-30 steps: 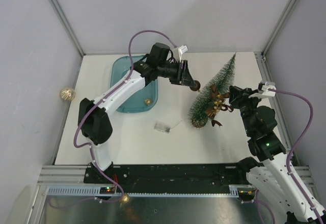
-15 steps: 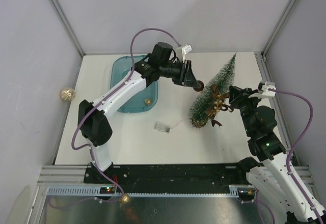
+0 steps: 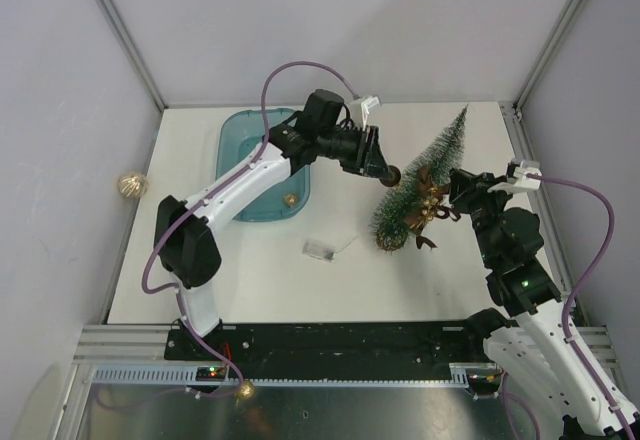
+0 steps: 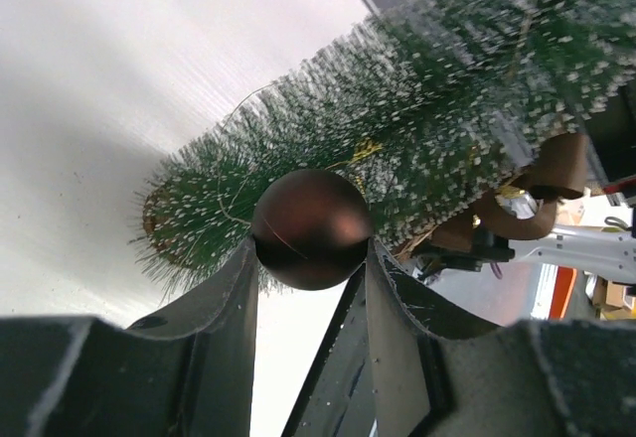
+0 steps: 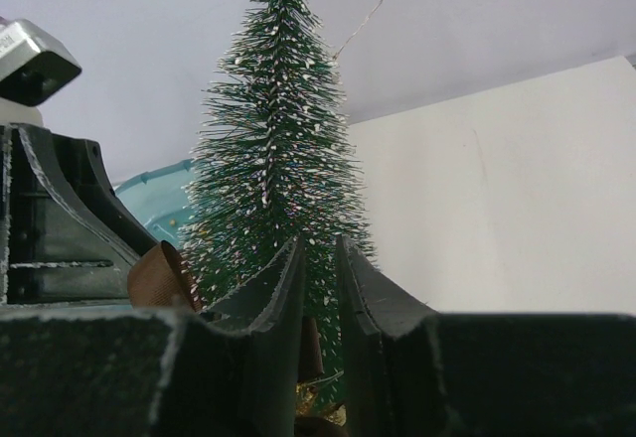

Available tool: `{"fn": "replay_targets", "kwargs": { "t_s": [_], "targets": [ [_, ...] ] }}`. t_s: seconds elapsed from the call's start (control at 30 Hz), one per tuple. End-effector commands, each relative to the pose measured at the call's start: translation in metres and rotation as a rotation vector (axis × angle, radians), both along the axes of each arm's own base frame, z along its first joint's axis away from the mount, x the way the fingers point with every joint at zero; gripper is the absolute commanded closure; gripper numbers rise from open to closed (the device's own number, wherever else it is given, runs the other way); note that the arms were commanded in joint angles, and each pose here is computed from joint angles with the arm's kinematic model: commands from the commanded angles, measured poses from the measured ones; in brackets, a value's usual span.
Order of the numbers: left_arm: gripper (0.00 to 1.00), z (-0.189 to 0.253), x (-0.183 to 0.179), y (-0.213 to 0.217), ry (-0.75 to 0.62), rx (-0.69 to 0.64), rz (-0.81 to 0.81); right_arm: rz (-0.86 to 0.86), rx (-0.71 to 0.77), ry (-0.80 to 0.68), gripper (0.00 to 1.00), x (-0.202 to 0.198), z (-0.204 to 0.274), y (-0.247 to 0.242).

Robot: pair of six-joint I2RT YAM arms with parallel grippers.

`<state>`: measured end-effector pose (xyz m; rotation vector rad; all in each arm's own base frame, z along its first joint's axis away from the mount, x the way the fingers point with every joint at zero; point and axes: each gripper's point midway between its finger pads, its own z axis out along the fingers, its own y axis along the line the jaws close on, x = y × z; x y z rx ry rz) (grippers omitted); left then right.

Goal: Decorate the small christmas tree

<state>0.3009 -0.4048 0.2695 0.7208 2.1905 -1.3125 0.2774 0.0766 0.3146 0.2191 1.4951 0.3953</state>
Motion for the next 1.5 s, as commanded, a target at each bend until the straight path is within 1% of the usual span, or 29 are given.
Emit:
{"fn": "replay_targets", "kwargs": {
  "t_s": [0.0, 0.2, 0.3, 0.4, 0.53, 0.57, 0.6, 0.73, 1.0, 1.17, 1.27, 1.37, 1.4, 1.43, 1.47],
  "targets": [
    [0.79, 0.009, -0.003, 0.007, -0.058, 0.0, 0.004, 0.001, 0.01, -0.018, 0.77, -0.002, 0.005, 0.0],
    [0.79, -0.002, -0.003, 0.01, -0.053, 0.026, 0.017, -0.001, 0.01, -0.019, 0.77, -0.002, 0.005, -0.001],
    [0.77, -0.002, -0.002, 0.011, -0.055, 0.027, 0.021, -0.001, 0.009, -0.021, 0.77, -0.002, 0.006, -0.001],
    [0.69, 0.001, -0.002, 0.011, -0.058, 0.022, 0.023, -0.002, 0.008, -0.024, 0.77, -0.002, 0.007, -0.001],
    [0.46, 0.006, -0.003, 0.01, -0.056, 0.011, 0.016, -0.002, 0.007, -0.026, 0.77, -0.002, 0.007, -0.001],
    [0.42, 0.006, -0.003, 0.009, -0.055, 0.008, 0.013, -0.003, 0.006, -0.028, 0.77, -0.002, 0.008, -0.001],
    [0.39, 0.007, -0.004, 0.009, -0.054, 0.005, 0.008, -0.003, 0.006, -0.029, 0.77, -0.002, 0.008, -0.001],
    [0.36, 0.009, -0.009, 0.008, -0.045, -0.006, -0.016, -0.004, 0.005, -0.032, 0.77, -0.002, 0.008, -0.002],
    [0.36, 0.0, -0.018, 0.008, -0.014, -0.007, -0.057, -0.004, 0.005, -0.041, 0.78, -0.003, 0.011, -0.002],
    [0.32, -0.01, -0.013, 0.014, -0.019, 0.016, -0.038, -0.005, 0.004, -0.046, 0.78, -0.004, 0.012, -0.003],
    [0.25, -0.009, -0.004, 0.019, -0.034, 0.02, -0.012, -0.005, 0.003, -0.047, 0.78, -0.004, 0.012, -0.003],
    [0.23, -0.003, 0.005, 0.026, -0.054, 0.017, 0.015, -0.006, 0.002, -0.048, 0.78, -0.005, 0.013, -0.004],
    [0.2, -0.001, 0.008, 0.029, -0.058, 0.015, 0.024, -0.007, 0.003, -0.048, 0.78, -0.005, 0.013, -0.004],
    [0.1, 0.002, 0.01, 0.031, -0.061, 0.012, 0.031, -0.008, 0.003, -0.048, 0.78, -0.005, 0.013, -0.004],
    [0.05, 0.004, 0.012, 0.034, -0.064, 0.009, 0.038, -0.009, 0.002, -0.048, 0.78, -0.005, 0.012, -0.005]
  ]
}}
